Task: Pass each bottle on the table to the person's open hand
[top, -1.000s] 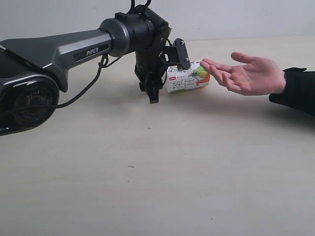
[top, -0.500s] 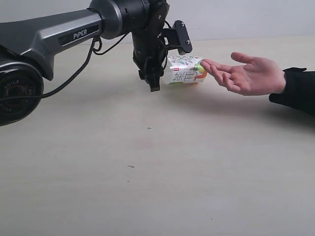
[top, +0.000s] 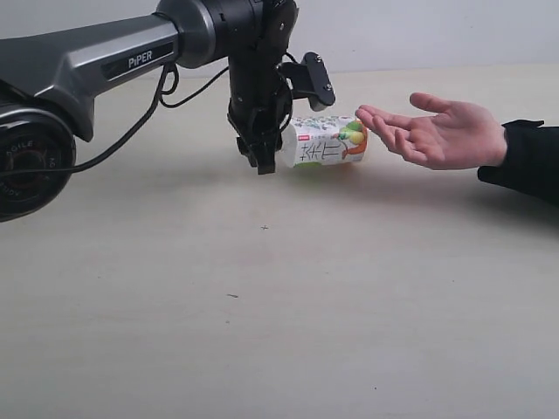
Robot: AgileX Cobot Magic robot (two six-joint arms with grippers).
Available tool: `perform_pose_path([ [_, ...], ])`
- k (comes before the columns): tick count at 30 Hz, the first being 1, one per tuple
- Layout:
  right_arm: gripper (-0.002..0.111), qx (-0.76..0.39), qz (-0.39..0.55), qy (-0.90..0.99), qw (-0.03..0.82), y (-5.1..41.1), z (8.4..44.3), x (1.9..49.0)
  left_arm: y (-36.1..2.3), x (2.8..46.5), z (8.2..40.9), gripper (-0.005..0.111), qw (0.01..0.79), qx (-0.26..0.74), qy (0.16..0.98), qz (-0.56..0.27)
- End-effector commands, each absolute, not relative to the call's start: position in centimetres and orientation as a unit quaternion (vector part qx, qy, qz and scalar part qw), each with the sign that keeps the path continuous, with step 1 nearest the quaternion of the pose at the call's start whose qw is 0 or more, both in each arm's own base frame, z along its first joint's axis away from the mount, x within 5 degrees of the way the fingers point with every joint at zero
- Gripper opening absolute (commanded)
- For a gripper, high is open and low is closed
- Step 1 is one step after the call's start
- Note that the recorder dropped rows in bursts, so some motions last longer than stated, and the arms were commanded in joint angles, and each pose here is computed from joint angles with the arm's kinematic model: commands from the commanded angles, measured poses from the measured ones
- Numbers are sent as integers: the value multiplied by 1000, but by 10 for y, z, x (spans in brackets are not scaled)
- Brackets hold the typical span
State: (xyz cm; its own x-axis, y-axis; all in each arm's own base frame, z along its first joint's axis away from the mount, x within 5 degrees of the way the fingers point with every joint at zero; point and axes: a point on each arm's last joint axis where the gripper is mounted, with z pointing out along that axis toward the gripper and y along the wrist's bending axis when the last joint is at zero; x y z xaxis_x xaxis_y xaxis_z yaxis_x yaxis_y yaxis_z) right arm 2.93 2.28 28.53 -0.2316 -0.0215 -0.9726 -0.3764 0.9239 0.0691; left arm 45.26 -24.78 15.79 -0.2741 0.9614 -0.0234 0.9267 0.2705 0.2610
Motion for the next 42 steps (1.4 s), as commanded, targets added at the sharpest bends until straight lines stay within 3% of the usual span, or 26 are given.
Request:
perform_pose_path([
  [1,0,-128,141,766,614,22,286,29,-242,454,165,0,92,596,795,71],
  [14,0,-128,141,766,614,22,286,29,-242,455,143,4,70,600,794,65],
  [23,0,-128,141,766,614,22,286,29,-242,455,143,57,70,598,796,67],
  [28,0,-128,141,766,614,22,286,29,-243,454,143,73,72,585,805,66],
  [42,0,-128,141,766,614,22,286,29,-248,447,192,76,119,587,797,72],
])
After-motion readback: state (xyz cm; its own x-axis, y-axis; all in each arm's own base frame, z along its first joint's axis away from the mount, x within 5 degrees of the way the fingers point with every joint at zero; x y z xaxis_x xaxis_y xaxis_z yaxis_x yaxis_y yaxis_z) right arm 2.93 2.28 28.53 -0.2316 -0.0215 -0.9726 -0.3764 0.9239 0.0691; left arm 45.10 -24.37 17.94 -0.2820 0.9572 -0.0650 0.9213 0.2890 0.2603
